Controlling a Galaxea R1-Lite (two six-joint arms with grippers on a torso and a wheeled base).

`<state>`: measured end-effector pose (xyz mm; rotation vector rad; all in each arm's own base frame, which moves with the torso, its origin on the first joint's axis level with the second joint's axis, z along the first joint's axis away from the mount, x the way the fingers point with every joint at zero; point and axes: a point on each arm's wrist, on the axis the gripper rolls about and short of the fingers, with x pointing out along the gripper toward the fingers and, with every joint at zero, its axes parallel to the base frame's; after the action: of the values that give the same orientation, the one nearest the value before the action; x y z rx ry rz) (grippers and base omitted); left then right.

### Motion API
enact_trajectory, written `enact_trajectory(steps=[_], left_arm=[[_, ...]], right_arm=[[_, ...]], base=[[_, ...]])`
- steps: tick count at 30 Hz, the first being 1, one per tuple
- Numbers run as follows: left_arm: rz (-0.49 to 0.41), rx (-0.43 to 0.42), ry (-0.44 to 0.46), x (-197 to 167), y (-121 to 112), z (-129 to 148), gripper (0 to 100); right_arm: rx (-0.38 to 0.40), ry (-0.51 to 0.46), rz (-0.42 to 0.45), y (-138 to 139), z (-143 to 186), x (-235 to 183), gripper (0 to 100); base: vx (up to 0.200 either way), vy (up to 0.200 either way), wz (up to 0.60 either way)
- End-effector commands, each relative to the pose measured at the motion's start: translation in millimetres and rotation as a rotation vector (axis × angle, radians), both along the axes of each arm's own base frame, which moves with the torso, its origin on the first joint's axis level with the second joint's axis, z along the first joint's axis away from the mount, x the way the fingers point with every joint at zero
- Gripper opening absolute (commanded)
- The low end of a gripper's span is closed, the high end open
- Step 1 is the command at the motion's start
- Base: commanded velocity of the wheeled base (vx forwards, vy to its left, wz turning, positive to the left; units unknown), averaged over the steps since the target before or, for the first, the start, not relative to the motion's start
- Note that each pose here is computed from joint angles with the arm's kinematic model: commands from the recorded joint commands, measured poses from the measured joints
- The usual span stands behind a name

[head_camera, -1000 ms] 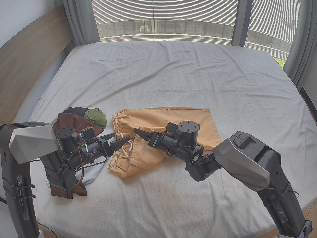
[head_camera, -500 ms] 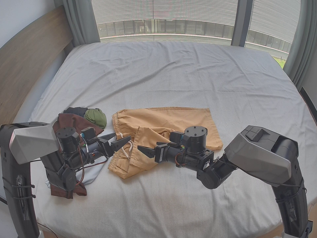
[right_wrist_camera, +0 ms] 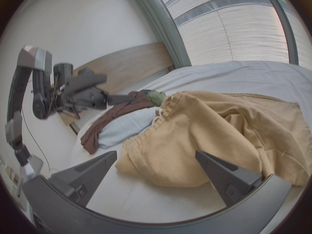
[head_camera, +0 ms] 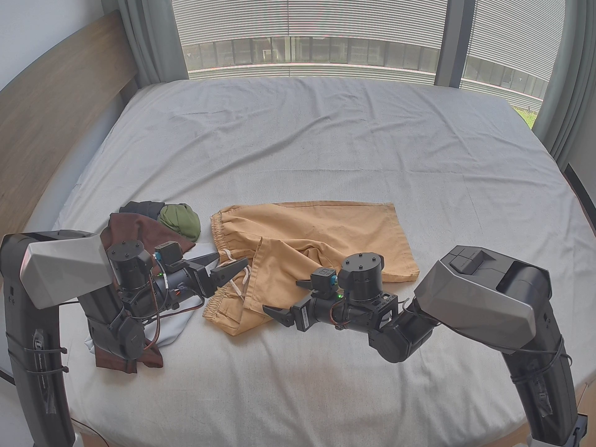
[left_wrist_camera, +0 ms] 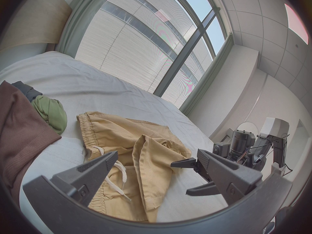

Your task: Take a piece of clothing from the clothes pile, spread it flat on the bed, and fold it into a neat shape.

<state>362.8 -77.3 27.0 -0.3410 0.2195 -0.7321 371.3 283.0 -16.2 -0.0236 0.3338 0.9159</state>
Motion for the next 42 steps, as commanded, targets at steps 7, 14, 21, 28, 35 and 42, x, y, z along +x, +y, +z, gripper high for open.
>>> enact_trajectory(steps=[7, 14, 21, 28, 35, 42], left_arm=[[-0.001, 0.000, 0.007, 0.4, -0.5, -2.7, 100], [-0.002, 0.000, 0.009, 0.5, -0.5, -3.3, 100], [0.003, -0.003, 0.013, 0.9, 1.1, -3.8, 100], [0.000, -0.004, 0.014, 0.6, 0.0, -3.8, 100], [0.001, -0.005, 0.013, 0.7, 0.6, -3.3, 100], [0.001, -0.005, 0.013, 0.7, 0.6, -3.3, 100]], right_arm=[[-0.148, -0.107, 0.070, 9.2, -4.2, 12.9, 100], [-0.159, -0.146, 0.115, 27.7, -7.3, 6.5, 100], [-0.181, -0.125, 0.132, 31.9, -28.3, 4.5, 100], [-0.186, -0.118, 0.128, 30.8, -33.9, 6.7, 100], [-0.179, -0.127, 0.108, 30.5, -44.3, 18.7, 100], [-0.177, -0.137, 0.082, 33.8, -43.2, 23.8, 100]], base=[[0.000, 0.000, 0.00], [0.000, 0.000, 0.00], [0.000, 0.000, 0.00], [0.000, 0.000, 0.00], [0.000, 0.000, 0.00], [0.000, 0.000, 0.00]])
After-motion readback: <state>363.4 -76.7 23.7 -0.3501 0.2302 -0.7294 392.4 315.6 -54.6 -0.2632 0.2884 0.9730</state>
